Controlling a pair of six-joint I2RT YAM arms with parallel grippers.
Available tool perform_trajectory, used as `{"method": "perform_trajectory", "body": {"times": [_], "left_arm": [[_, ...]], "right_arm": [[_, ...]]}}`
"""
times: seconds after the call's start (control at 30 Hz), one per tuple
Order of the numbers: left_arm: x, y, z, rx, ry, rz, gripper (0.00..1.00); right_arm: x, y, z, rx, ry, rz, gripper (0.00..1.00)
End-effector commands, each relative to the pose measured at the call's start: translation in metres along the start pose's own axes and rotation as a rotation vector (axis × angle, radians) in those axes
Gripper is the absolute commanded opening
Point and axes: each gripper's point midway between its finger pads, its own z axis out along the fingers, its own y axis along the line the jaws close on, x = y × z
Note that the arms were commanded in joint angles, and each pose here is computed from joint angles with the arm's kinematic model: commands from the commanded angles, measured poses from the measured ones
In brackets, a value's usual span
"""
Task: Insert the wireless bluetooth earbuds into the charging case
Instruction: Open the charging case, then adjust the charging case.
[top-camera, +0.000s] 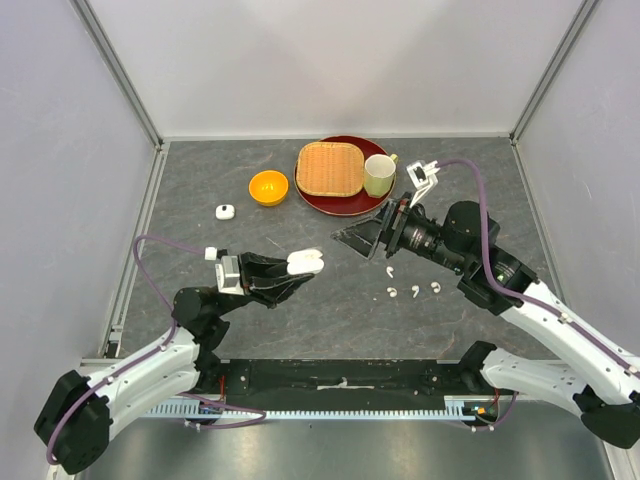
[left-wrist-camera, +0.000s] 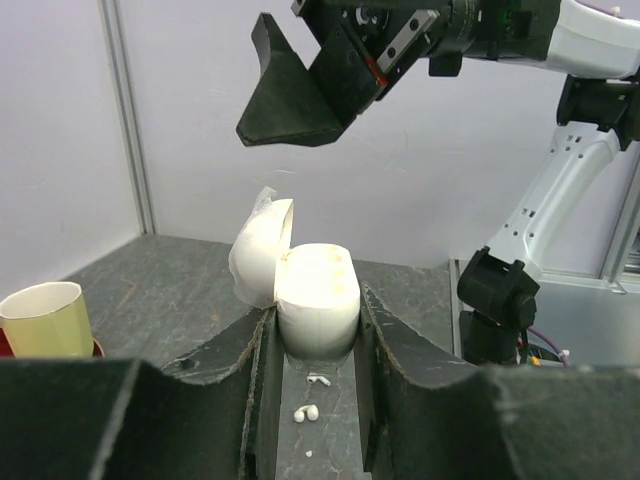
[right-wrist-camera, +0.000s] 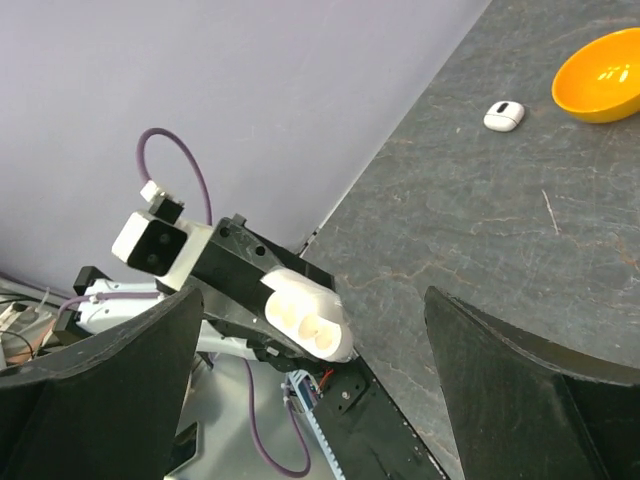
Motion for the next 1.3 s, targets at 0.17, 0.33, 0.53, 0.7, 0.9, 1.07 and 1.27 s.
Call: {"method": "perform_trajectory", "body": {"times": [0.17,0.33,0.53,0.7,0.9,1.07,1.27], "left_arm": [[-0.015,0.014,0.002,-0.066,-0.05,0.111,0.02],[-0.022,0.019,0.007,-0.083,-0.067,0.138,0.02],[-0.026,0.021,0.011,-0.08,-0.077,0.144,0.02],[-0.028,0.022,0.013,-0.077,-0.082,0.149,0.02],[-0.027,0.02,0.015,-0.063,-0.08,0.142,0.02],[-0.027,0.02,0.017,-0.056,-0.084,0.138,0.02],[-0.027,0.02,0.018,-0.052,-0.085,0.138,0.02]], "right_arm": [[0.032,0.001,0.011,-0.058,0.143,0.16,0.98],[0.043,0.009,0.016,-0.145,0.171,0.241,0.98],[0.06,0.002,0.026,-0.153,0.231,0.324,0.98],[0.068,-0.005,0.034,-0.156,0.24,0.361,0.98],[0.075,-0.014,0.04,-0.135,0.254,0.39,0.91],[0.08,-0.017,0.044,-0.132,0.265,0.409,0.79],[0.083,-0.021,0.046,-0.122,0.274,0.417,0.71]]}}
